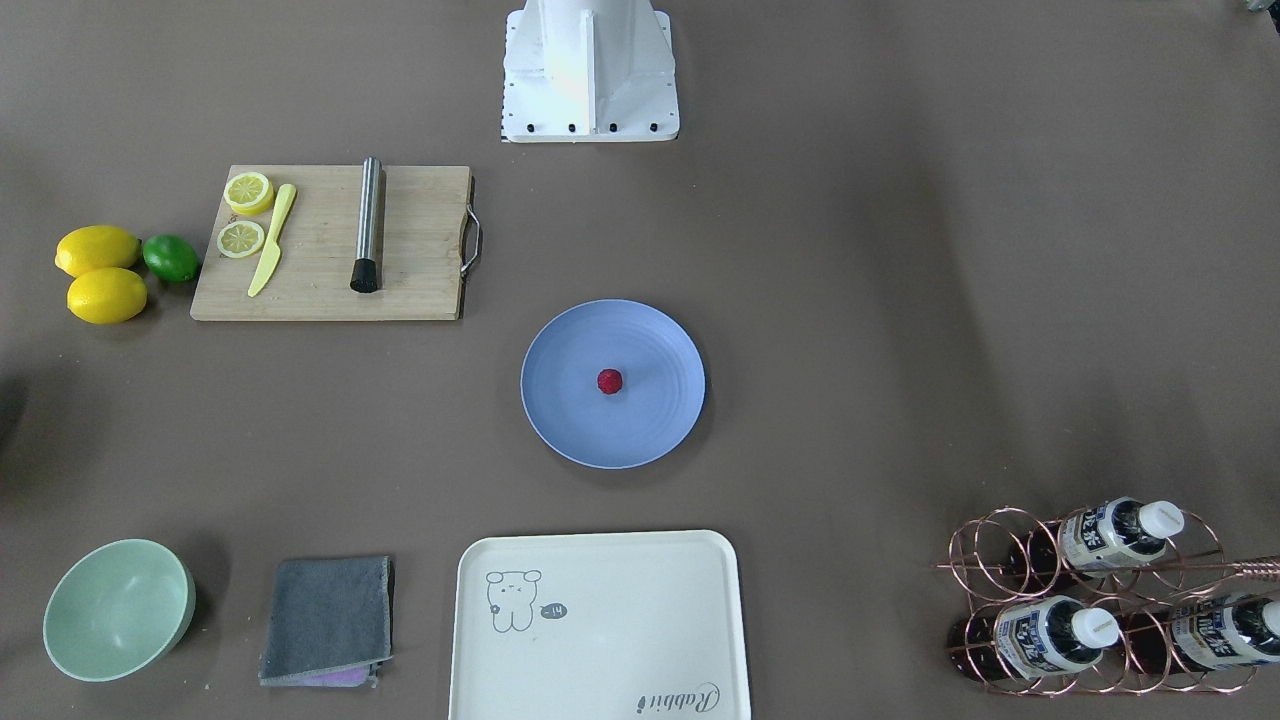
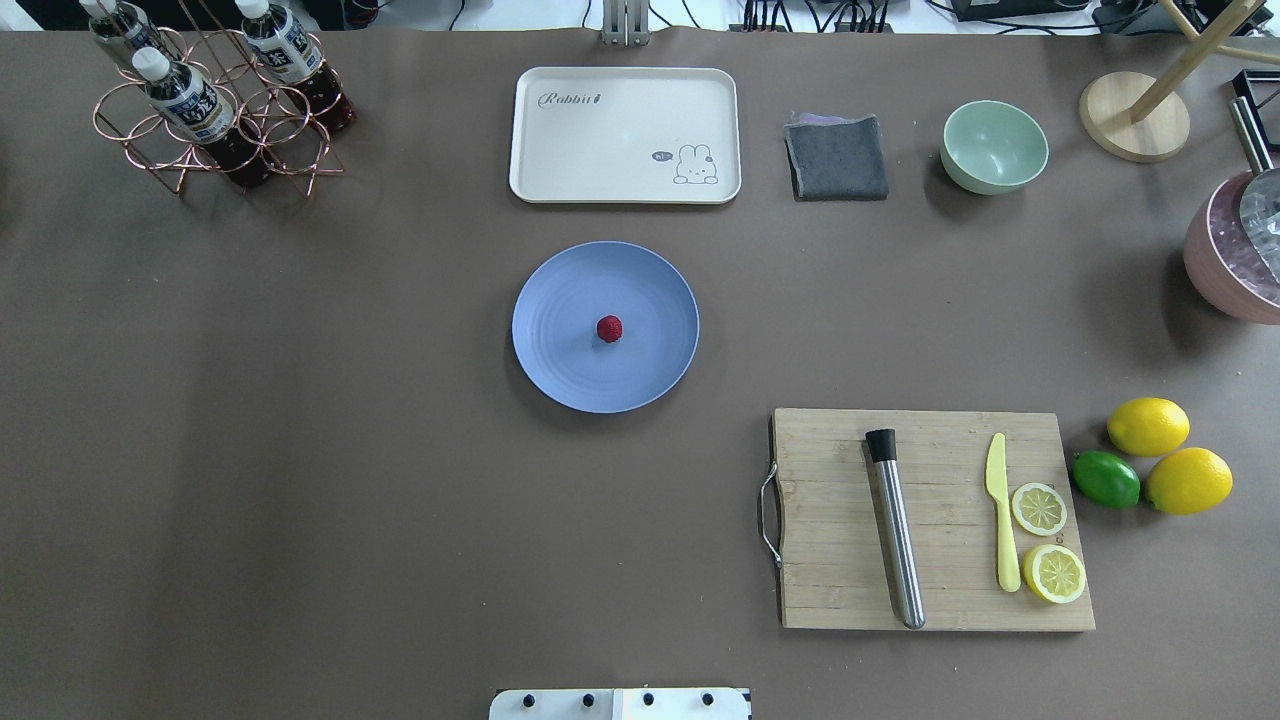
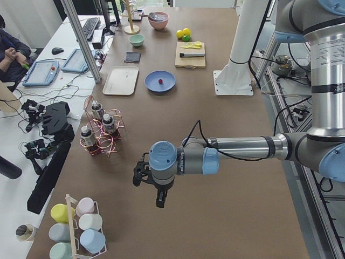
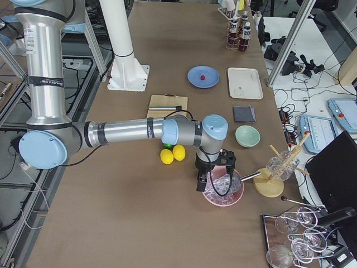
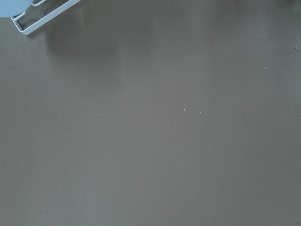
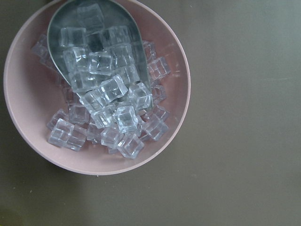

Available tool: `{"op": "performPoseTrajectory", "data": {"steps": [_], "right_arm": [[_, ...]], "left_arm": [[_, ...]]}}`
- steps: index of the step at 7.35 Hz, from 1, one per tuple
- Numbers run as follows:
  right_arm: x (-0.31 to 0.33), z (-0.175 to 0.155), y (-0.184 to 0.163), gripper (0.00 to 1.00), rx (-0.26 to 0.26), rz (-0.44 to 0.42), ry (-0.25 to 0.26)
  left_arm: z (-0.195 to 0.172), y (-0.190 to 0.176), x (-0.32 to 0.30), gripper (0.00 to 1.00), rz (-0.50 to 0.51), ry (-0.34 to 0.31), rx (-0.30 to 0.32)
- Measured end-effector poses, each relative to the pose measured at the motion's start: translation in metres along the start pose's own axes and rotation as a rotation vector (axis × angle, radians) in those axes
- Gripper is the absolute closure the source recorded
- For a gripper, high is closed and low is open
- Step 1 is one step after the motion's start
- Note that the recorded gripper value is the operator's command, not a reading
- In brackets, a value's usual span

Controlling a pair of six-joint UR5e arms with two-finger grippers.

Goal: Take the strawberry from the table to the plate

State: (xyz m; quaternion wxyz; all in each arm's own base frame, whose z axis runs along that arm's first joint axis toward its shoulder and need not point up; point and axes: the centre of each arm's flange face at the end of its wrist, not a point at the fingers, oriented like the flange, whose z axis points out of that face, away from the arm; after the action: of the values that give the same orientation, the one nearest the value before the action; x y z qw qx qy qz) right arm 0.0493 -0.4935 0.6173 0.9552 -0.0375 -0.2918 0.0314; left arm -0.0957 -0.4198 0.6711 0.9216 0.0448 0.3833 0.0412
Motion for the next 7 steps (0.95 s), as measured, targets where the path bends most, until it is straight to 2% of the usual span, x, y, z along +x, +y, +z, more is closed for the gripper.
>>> {"op": "performPoseTrajectory", "data": {"steps": [7], "right_arm": [[-0.0019,-0.0023,-0.0007,0.0,0.005,-0.004,-0.003]], "left_arm": [[0.002,0.0032,-0.0016,0.02,-0.004,0.0,-0.005]]}}
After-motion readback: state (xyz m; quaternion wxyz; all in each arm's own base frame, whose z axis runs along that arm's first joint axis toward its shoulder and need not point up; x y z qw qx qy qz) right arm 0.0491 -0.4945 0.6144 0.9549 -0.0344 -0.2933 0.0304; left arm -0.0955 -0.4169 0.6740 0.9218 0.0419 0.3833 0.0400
